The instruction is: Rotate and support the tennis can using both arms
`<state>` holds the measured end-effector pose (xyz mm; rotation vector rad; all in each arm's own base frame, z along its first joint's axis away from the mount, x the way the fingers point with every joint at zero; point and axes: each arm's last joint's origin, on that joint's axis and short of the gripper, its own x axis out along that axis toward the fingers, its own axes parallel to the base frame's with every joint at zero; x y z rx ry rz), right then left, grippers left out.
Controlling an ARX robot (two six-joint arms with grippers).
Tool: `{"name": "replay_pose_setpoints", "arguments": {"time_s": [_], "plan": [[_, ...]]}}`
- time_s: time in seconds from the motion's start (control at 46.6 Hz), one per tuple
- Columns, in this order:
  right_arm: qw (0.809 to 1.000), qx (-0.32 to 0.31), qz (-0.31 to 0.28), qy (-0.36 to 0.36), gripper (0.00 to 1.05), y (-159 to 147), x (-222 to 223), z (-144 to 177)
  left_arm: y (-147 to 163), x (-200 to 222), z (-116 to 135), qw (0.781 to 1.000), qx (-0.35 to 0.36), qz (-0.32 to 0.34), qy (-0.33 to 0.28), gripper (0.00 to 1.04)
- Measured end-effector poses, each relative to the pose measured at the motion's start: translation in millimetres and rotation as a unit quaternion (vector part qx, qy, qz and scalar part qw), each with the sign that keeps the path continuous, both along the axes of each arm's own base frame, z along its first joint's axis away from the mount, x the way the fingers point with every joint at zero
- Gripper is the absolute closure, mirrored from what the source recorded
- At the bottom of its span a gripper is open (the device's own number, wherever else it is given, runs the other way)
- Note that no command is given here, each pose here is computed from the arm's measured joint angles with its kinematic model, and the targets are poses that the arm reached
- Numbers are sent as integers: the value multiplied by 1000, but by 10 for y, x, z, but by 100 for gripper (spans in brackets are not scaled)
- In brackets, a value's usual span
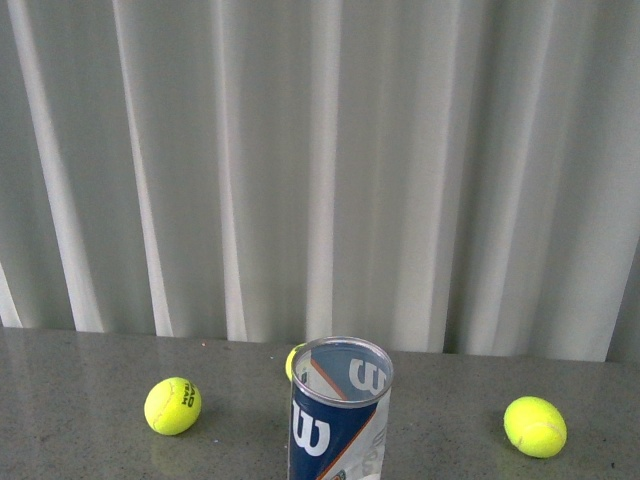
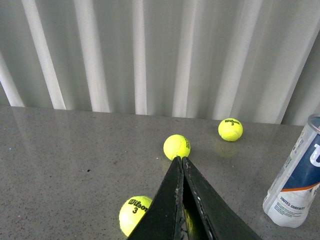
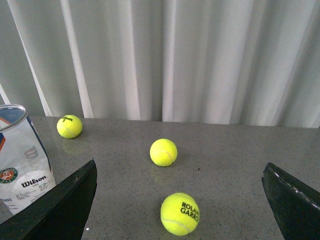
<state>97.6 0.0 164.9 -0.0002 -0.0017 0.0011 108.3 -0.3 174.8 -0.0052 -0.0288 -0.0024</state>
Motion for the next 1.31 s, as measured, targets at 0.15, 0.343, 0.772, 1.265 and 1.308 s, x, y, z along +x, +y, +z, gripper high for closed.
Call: {"name": "replay_pose_setpoints", "arguments": {"time_s": [0.15, 0.343, 0.772, 1.265, 1.308], "plan": [[1000, 0, 0, 0, 7, 0, 0, 0, 0, -90, -50, 1000, 0, 0, 18, 101], [1000, 0, 0, 0, 7, 0, 0, 0, 0, -119, -31, 1000, 0, 0, 3, 101], [1000, 0, 0, 0, 7, 0, 0, 0, 0, -120, -32, 1000, 0, 0, 4, 37], [1000, 0, 0, 0, 7, 0, 0, 0, 0, -120, -32, 1000, 1, 0, 4, 7], [1000, 0, 0, 0, 7, 0, 0, 0, 0, -120, -32, 1000, 1, 0, 4, 7]]}}
